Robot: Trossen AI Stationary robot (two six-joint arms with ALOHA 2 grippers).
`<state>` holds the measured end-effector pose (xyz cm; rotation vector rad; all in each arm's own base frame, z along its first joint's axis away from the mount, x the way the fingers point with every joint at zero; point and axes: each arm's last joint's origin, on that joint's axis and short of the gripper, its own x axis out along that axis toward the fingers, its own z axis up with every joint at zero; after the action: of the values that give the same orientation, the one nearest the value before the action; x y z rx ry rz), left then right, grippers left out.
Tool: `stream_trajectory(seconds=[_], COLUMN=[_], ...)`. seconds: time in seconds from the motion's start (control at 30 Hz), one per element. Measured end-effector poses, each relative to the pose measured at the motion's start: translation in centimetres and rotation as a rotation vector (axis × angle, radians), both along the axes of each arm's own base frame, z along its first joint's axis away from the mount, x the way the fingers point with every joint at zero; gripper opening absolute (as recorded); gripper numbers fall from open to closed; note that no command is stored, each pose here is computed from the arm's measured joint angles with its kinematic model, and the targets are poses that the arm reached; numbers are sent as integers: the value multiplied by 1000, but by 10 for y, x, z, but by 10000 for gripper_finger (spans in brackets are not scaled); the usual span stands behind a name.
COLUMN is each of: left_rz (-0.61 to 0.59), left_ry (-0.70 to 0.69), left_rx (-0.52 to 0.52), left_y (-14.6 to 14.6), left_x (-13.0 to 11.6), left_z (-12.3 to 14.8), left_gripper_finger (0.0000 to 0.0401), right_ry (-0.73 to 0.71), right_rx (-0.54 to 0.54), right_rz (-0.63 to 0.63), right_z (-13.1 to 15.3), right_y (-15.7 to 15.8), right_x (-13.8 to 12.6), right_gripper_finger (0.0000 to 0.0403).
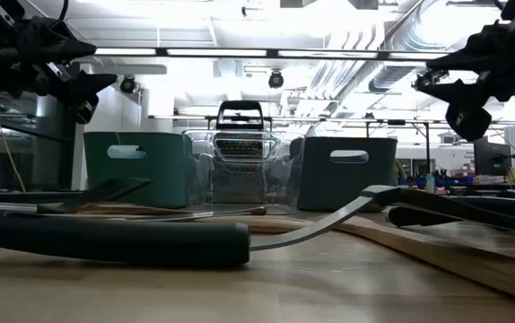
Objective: Pick & Place Kitchen Items
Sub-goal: Put the table knife into the blue bin
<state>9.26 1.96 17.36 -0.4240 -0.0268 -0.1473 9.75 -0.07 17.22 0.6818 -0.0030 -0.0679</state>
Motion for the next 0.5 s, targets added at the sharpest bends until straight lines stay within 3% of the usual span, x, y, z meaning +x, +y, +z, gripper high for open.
stream_trajectory(seconds=[0.5], left_rz=[0], left_ry=[0], left_rx=[0], left_y=[0], left_x=[0], left_z=[0], left_gripper_finger=[223], right_ry=[397], right_rx=[-31], right_rz=[7], right_z=[59], right_y=[0], right_x=[10], right_gripper_finger=[152])
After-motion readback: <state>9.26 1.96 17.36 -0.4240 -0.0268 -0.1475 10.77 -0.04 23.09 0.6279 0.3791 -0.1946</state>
